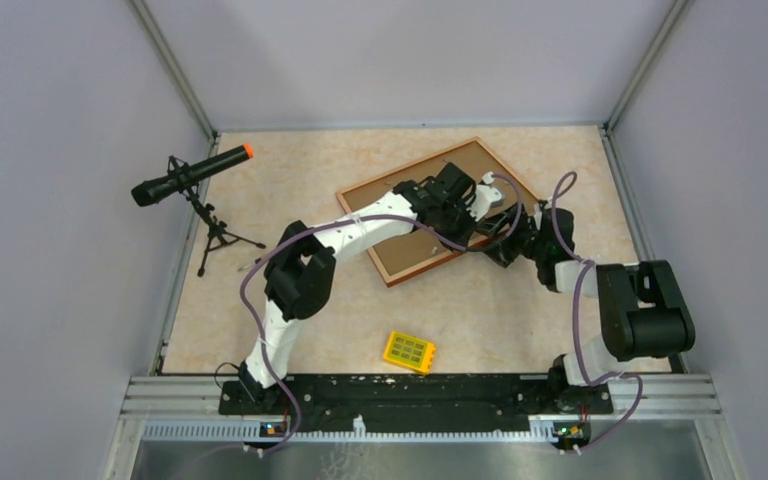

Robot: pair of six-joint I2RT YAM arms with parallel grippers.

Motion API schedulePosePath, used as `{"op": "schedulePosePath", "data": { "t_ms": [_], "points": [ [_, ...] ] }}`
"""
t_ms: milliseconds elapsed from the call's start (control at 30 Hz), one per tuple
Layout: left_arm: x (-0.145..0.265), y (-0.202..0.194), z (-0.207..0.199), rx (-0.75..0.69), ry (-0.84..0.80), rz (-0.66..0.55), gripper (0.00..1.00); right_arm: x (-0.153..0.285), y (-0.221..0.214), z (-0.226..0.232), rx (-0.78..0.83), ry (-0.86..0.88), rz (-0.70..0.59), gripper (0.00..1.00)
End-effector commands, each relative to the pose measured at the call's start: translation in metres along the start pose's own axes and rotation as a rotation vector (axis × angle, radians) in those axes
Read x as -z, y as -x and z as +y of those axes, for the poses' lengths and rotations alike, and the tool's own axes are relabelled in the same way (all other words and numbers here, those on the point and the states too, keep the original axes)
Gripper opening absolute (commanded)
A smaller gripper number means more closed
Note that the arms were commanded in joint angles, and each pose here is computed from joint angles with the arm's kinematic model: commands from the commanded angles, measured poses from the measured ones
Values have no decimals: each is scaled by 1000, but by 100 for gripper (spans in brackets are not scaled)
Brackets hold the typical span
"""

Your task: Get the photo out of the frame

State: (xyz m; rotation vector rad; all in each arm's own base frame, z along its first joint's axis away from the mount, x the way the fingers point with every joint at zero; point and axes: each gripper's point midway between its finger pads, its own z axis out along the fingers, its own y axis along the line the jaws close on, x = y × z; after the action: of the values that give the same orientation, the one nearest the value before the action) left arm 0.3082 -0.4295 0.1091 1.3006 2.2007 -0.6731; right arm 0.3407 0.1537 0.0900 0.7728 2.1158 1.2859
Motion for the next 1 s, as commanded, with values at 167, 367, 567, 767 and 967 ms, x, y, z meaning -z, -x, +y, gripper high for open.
{"op": "schedulePosePath", "data": {
  "t_ms": [167,367,567,767,967],
  "points": [
    [-3,58,-38,-49,-132,-158,0,-26,10,35,2,79,-55,63],
    [-5,59,-44,-38,-157,-154,0,-30,12,37,-8,93,-55,44],
    [7,56,-50,-46,-172,-164,0,-27,22,42,-2,105,-68,22],
    [19,51,-56,-45,-184,-175,0,-19,34,47,12,120,-99,41],
    [23,60,-66,-34,-237,-201,0,-20,32,63,9,186,-76,50]
  ]
}}
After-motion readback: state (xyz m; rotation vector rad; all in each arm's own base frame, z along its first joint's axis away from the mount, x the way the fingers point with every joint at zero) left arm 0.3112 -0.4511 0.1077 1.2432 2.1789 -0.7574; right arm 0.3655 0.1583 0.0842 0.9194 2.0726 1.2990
